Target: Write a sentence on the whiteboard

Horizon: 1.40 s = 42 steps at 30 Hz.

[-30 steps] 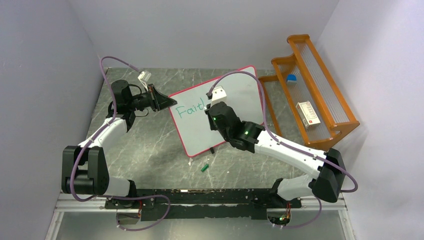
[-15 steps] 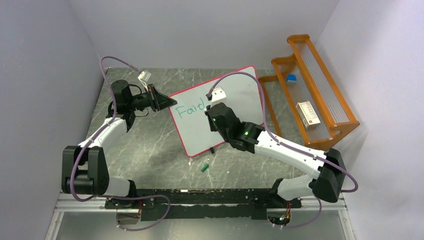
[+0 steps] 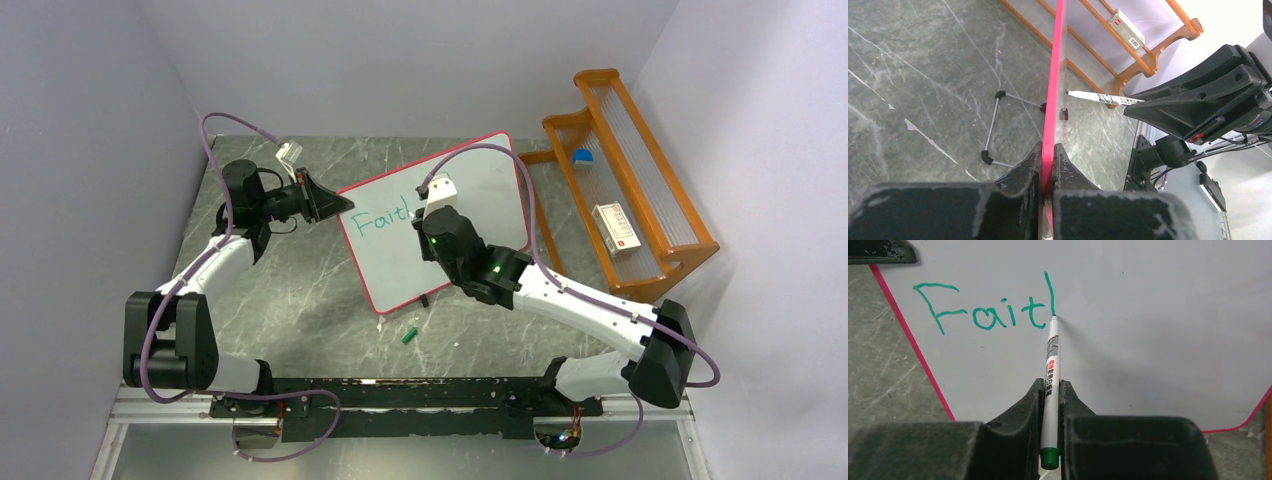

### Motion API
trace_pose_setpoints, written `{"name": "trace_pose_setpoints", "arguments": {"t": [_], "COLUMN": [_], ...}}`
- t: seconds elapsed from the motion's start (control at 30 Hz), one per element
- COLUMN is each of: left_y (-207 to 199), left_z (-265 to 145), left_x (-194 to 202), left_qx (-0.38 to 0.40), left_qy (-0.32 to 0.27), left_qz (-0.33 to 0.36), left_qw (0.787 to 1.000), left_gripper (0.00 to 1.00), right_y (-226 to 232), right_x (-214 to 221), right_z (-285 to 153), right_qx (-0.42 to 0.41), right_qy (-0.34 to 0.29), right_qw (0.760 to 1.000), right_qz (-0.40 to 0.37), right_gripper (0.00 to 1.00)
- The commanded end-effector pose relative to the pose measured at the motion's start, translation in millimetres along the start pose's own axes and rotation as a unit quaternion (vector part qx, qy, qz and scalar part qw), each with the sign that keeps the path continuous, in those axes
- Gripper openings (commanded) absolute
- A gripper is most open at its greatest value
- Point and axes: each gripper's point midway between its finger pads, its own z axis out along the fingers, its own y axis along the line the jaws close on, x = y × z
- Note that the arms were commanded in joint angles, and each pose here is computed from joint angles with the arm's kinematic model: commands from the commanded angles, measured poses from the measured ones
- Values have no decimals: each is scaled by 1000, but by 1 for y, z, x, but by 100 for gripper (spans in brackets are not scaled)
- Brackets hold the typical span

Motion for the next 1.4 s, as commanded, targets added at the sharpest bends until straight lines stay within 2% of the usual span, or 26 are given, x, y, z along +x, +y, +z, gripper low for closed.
{"name": "trace_pose_setpoints", "arguments": {"t": [0.0,1.1,1.37], "left_y": [7,6,7], "left_z": [6,5,5], "left_x": [25,25,25], "left_qx": [-3,-2,-3], "left_qy": [34,34,34], "left_qz": [-24,-23,-24], "left_qw": [999,999,999], "left_gripper": [5,5,5], "right_y": [-1,-11,-12], "right_x": [-14,-17,-9], "right_z": [-1,7,6], "right_qx": [4,37,34], "right_qy": [-27,-32,-17], "right_qw": [1000,999,999], "right_qz": [7,1,-2], "right_gripper": [0,0,0]}}
